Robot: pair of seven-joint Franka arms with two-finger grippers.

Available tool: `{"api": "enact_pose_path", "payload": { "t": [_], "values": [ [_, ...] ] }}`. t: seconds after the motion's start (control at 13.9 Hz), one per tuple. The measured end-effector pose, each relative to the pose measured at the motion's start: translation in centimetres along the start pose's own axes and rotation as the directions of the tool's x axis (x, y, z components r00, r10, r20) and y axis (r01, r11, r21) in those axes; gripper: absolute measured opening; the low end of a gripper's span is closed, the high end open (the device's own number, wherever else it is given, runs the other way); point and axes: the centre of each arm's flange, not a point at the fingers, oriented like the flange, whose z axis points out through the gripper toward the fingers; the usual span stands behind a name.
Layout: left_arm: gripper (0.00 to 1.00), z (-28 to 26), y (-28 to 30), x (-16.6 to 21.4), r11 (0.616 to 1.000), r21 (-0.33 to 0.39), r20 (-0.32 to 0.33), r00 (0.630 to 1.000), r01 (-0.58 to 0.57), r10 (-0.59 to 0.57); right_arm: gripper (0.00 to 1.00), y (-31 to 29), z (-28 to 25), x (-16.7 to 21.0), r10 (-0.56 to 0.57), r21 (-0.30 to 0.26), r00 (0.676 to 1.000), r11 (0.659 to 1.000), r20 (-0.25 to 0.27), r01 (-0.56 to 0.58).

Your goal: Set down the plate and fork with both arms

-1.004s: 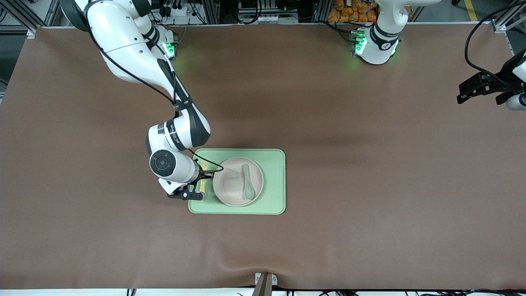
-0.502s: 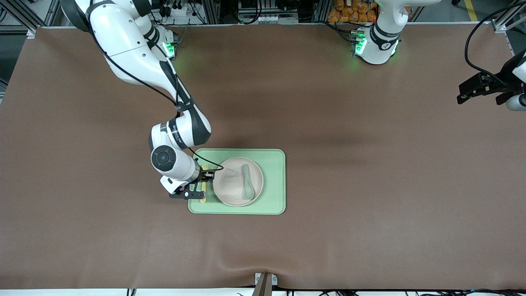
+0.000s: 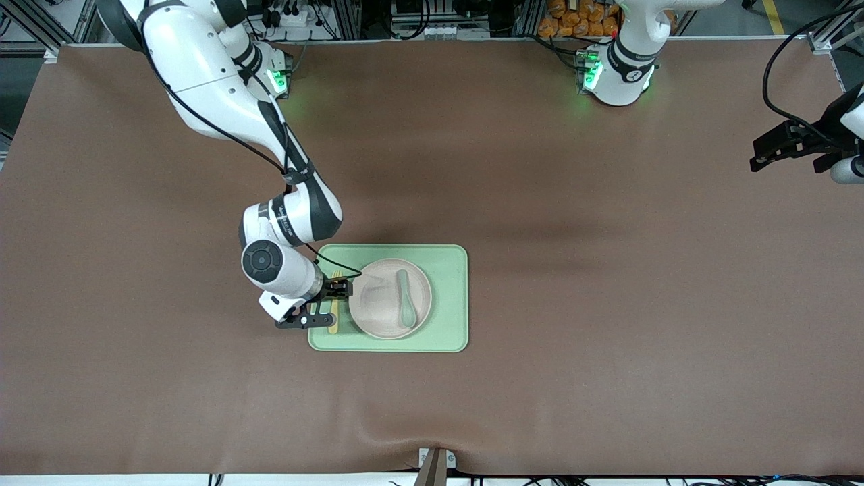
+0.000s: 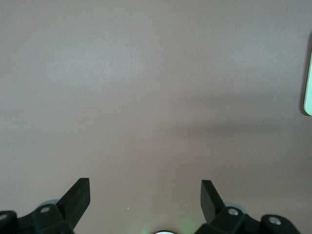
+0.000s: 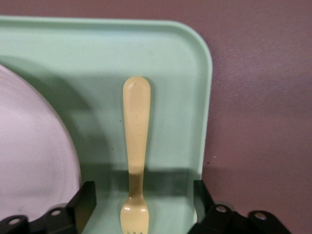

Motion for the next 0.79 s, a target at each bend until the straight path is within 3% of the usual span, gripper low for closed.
{"api": "enact_pose_path", "payload": {
  "t": [0.07,0.43,0.79],
  "values": [
    [1.00,0.0,0.0,0.0,1.000,0.000,0.000,1.000,0.000,0.000,1.00,0.9,-1.8,0.4,0.014,0.003,1.000,1.000,-0.002,-0.014],
    [1.00,0.1,-0.1,0.1,1.000,0.000,0.002,1.000,0.001,-0.001,1.00,11.3,-13.5,1.2,0.022,0.034,0.999,0.999,0.033,-0.023],
    [1.00,0.1,-0.1,0.1,1.000,0.000,0.002,1.000,0.002,-0.002,1.00,22.2,-24.2,-2.7,0.037,0.077,0.992,0.996,0.122,-0.047]
  ]
}}
